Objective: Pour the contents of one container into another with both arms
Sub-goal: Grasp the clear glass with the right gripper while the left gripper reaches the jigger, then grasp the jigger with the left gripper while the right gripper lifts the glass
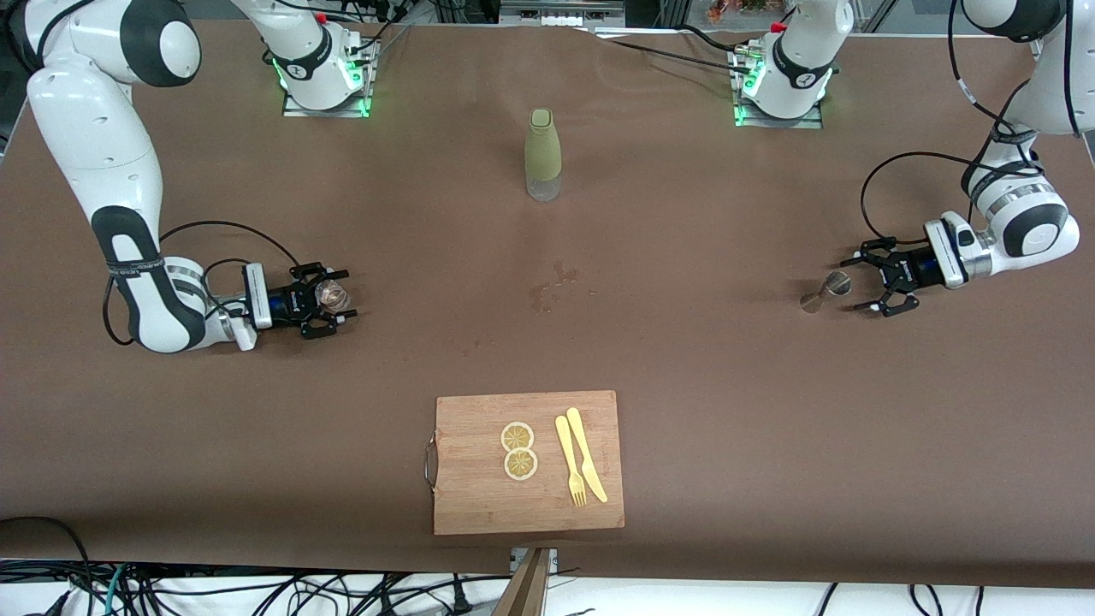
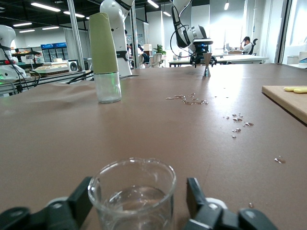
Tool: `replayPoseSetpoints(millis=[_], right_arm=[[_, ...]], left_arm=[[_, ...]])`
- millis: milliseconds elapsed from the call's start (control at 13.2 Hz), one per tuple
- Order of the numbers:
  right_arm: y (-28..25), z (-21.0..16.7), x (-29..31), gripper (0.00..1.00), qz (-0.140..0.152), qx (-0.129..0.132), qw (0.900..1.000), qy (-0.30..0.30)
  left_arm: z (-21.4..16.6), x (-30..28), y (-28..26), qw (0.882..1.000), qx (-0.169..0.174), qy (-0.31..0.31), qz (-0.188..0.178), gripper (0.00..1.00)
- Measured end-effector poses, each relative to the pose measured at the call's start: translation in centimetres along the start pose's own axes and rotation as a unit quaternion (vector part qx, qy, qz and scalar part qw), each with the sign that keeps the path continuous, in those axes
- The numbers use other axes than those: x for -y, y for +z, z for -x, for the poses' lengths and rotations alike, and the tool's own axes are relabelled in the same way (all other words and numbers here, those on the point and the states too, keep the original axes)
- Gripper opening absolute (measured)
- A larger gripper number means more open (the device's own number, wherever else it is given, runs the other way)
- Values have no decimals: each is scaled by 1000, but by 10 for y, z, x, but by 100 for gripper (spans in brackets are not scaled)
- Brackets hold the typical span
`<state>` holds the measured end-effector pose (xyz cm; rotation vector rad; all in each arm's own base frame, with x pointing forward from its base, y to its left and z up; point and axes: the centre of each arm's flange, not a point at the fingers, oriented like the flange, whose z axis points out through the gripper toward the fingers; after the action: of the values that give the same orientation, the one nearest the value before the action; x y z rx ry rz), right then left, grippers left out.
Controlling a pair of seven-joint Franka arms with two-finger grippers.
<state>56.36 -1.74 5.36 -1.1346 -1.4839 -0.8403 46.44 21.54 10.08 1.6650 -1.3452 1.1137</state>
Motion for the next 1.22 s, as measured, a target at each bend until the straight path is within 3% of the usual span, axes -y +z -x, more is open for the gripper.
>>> replayPoseSetpoints(millis=[76, 380, 911, 1215], right_arm=[[1, 0, 0, 59, -1, 0, 1000, 0], [4, -1, 0, 17, -4, -2, 1000, 0], [8, -6, 1, 15, -14, -26, 1000, -1], [7, -30, -18, 15, -19, -50, 998, -21]], left_arm=[[2, 1, 6, 1000, -14, 1, -6, 93], [13, 2, 36, 999, -41, -5, -3, 93], [0, 12, 49, 998, -63, 20, 14, 85], [-4, 14, 57, 997, -66, 26, 20, 77]])
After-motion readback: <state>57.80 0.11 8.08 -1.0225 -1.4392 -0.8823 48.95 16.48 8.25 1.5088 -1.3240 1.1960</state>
